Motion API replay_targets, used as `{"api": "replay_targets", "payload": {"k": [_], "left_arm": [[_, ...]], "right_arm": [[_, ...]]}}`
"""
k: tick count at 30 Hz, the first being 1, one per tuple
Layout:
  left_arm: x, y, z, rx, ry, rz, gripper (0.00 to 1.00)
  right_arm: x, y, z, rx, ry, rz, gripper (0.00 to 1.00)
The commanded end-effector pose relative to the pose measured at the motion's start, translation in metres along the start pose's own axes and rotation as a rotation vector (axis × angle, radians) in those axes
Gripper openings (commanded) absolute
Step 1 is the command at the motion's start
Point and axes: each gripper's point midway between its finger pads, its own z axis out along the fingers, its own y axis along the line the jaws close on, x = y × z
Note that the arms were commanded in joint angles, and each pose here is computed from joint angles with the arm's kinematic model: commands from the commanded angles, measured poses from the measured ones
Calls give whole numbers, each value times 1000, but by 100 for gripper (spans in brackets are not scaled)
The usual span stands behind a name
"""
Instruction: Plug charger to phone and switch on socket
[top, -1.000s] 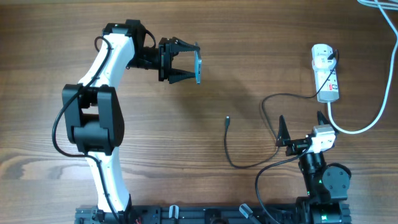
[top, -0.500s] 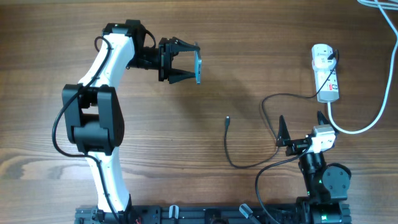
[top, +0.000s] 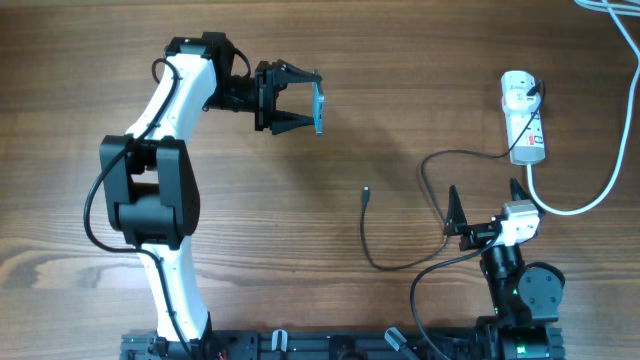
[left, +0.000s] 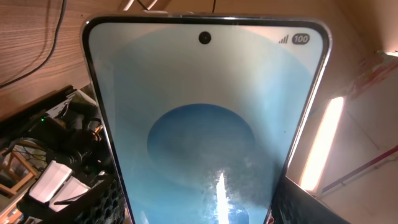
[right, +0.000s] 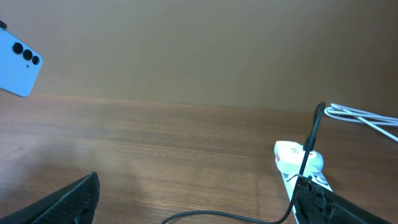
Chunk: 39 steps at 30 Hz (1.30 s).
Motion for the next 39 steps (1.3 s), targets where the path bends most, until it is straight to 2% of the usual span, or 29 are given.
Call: {"api": "replay_targets", "payload": {"k": [1, 30, 35, 39], "left_arm": [[6, -14, -3, 51, 25, 17, 61], [6, -14, -3, 51, 25, 16, 61], [6, -14, -3, 51, 25, 16, 61], [6, -14, -3, 51, 25, 16, 61]], "right_arm": [[-2, 0, 0, 5, -8, 5, 100], [-2, 4, 0, -19, -11, 25, 100], [-5, 16, -1, -97, -4, 381, 100], [-7, 19, -1, -115, 12, 778, 100]]}}
